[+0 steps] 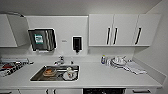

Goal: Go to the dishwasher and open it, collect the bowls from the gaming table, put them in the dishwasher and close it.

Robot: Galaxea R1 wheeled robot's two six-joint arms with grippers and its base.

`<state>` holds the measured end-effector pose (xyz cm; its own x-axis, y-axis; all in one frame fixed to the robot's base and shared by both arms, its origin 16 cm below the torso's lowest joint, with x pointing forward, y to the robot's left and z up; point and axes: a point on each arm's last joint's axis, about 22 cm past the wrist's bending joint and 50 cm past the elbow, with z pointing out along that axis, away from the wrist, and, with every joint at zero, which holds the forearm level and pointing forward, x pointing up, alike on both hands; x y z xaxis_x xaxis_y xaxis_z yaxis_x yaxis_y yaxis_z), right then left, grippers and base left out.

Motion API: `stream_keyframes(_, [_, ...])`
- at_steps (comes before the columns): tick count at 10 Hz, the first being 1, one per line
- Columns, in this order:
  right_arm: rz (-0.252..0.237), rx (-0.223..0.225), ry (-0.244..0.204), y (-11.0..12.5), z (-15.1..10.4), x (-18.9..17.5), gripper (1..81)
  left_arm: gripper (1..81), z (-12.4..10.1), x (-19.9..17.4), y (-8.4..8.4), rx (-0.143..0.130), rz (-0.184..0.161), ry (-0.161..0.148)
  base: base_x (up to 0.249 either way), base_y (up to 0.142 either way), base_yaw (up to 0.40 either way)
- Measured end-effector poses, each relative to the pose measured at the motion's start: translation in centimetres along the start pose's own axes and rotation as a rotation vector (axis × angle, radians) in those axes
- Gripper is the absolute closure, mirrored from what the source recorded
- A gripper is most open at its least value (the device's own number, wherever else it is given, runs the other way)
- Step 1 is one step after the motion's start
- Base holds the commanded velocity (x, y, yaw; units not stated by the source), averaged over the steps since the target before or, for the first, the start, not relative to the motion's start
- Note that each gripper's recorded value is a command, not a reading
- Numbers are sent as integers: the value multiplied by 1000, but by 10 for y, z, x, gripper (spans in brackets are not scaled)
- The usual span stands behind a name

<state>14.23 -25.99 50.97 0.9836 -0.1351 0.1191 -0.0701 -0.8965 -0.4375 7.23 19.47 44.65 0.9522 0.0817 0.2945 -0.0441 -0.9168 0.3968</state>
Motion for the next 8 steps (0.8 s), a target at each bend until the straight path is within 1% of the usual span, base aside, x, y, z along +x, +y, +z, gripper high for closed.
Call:
stream_keyframes(2, [-4,-44,5,12,13,-3,10,10,0,0,0,0,0,0,0,0,0])
stream_keyframes(3, [-8,-56,1,11,22,-8,10,10,0,0,0,0,0,0,0,0,0])
stream_keyframes(5, [-25,-70,0,1,41,-14,10,10,1,7,0,0,4,7,0,0,0])
stream_keyframes(7, [-46,-63,4,-12,53,-14,10,10,5,24,0,-2,13,29,0,0,0])
stream_keyframes(8, [-51,-62,14,-13,54,-7,10,10,8,34,-1,-3,19,41,0,0,0])
